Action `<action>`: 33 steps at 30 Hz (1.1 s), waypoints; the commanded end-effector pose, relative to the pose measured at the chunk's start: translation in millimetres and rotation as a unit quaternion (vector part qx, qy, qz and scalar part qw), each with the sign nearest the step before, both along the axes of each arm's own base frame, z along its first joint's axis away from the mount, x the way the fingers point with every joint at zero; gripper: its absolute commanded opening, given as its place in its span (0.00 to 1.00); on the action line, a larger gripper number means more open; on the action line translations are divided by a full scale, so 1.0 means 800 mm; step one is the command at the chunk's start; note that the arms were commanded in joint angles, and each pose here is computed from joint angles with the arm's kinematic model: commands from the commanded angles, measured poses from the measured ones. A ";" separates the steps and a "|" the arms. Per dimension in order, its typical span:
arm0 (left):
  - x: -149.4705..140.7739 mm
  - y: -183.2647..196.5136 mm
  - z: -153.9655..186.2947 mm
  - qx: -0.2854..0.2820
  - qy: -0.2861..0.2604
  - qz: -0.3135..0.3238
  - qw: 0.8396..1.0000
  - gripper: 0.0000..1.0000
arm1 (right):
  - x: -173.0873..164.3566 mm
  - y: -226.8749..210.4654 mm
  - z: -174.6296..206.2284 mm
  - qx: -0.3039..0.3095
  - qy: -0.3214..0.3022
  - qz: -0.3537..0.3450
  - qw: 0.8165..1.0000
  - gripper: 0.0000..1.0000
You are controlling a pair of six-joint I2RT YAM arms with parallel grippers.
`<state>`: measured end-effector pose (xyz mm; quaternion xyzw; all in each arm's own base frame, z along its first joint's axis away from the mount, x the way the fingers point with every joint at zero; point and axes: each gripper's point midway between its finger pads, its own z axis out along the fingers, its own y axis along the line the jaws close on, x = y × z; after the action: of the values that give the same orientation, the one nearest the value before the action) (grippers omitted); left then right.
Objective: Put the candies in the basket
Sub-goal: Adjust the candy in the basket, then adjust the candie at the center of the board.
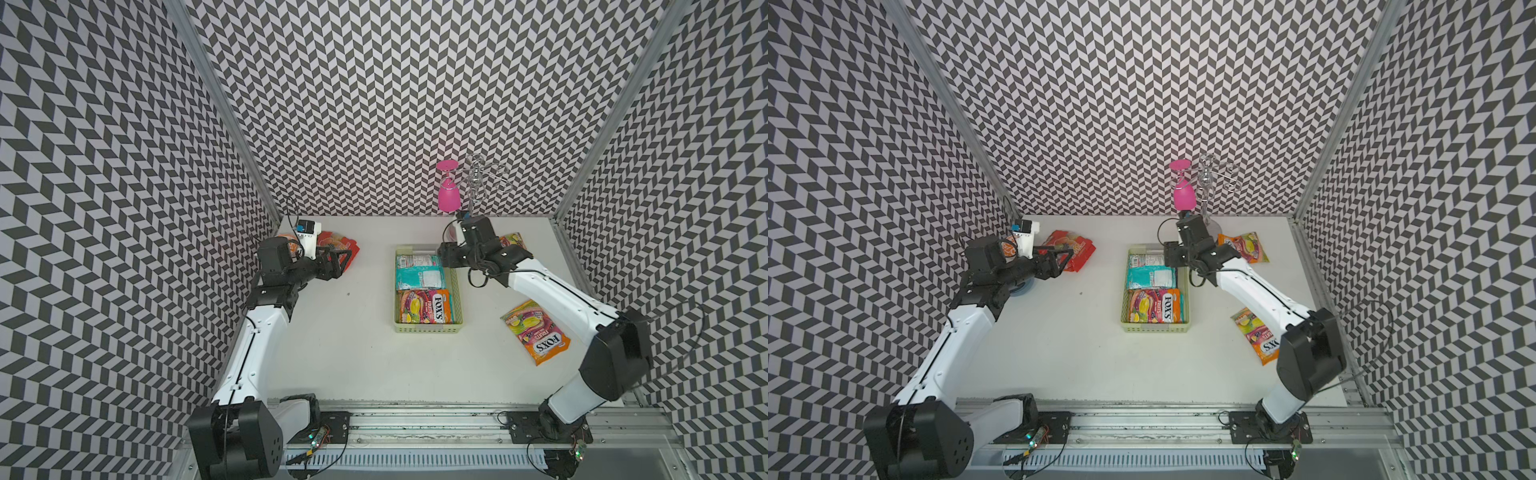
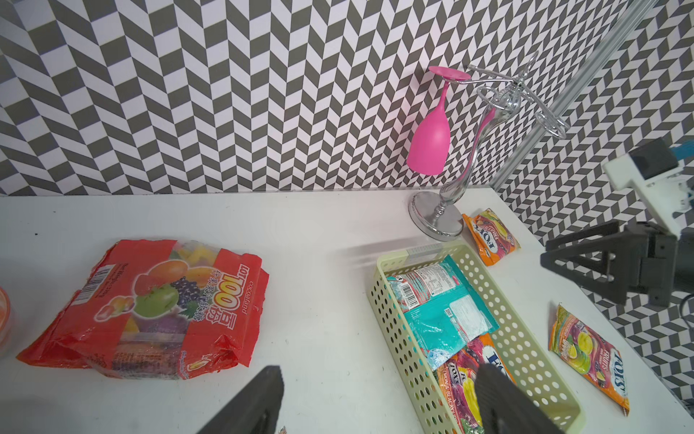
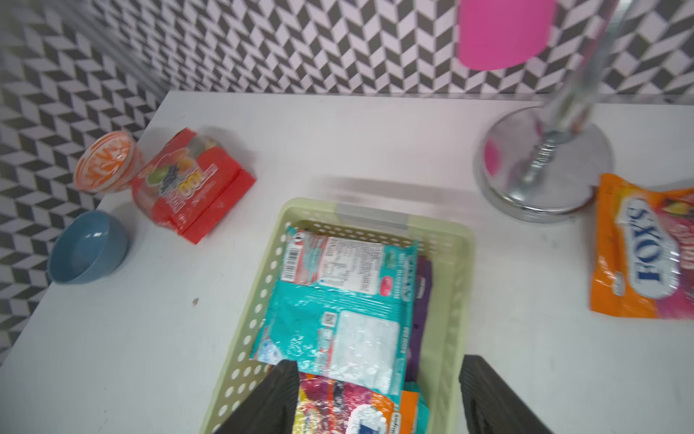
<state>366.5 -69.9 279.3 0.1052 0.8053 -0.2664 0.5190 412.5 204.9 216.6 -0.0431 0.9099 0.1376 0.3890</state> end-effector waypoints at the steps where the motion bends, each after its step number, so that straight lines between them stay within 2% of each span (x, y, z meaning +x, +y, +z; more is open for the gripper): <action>1: -0.003 0.000 0.010 -0.005 -0.016 -0.004 1.000 0.84 | -0.020 -0.051 -0.034 -0.021 0.040 -0.043 0.998 0.73; 3: -0.003 -0.001 0.010 -0.007 -0.016 -0.005 1.000 0.84 | -0.031 -0.081 -0.043 -0.024 0.049 -0.071 0.996 0.75; 6: -0.003 0.001 0.011 -0.005 -0.014 -0.002 1.000 0.84 | -0.052 -0.127 -0.063 -0.018 0.071 -0.120 0.990 0.83; 10: -0.003 0.000 0.007 -0.009 -0.014 -0.005 1.000 0.84 | -0.076 -0.178 -0.092 0.021 0.086 -0.170 0.981 0.97; 12: -0.001 0.002 0.006 -0.009 -0.010 -0.002 1.000 0.84 | -0.087 -0.205 -0.106 0.042 0.096 -0.202 0.974 0.99; 17: -0.001 0.000 0.005 -0.011 -0.010 -0.006 1.000 0.84 | -0.119 -0.280 -0.131 0.069 0.109 -0.308 0.943 0.99; 21: 0.000 0.003 0.005 -0.008 -0.006 -0.001 1.000 0.84 | -0.145 -0.327 -0.126 0.061 0.088 -0.394 0.913 0.99; 28: 0.001 0.004 0.004 -0.009 -0.004 0.000 1.000 0.84 | -0.184 -0.370 -0.127 0.093 0.060 -0.503 0.857 0.99; 33: 0.001 0.005 0.000 -0.014 -0.002 0.000 1.000 0.84 | -0.204 -0.376 -0.150 0.115 0.078 -0.537 0.832 0.99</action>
<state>366.8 -67.9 280.2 0.0984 0.8038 -0.2736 0.5189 255.5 -89.5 101.1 0.4682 0.8192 0.0134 0.3310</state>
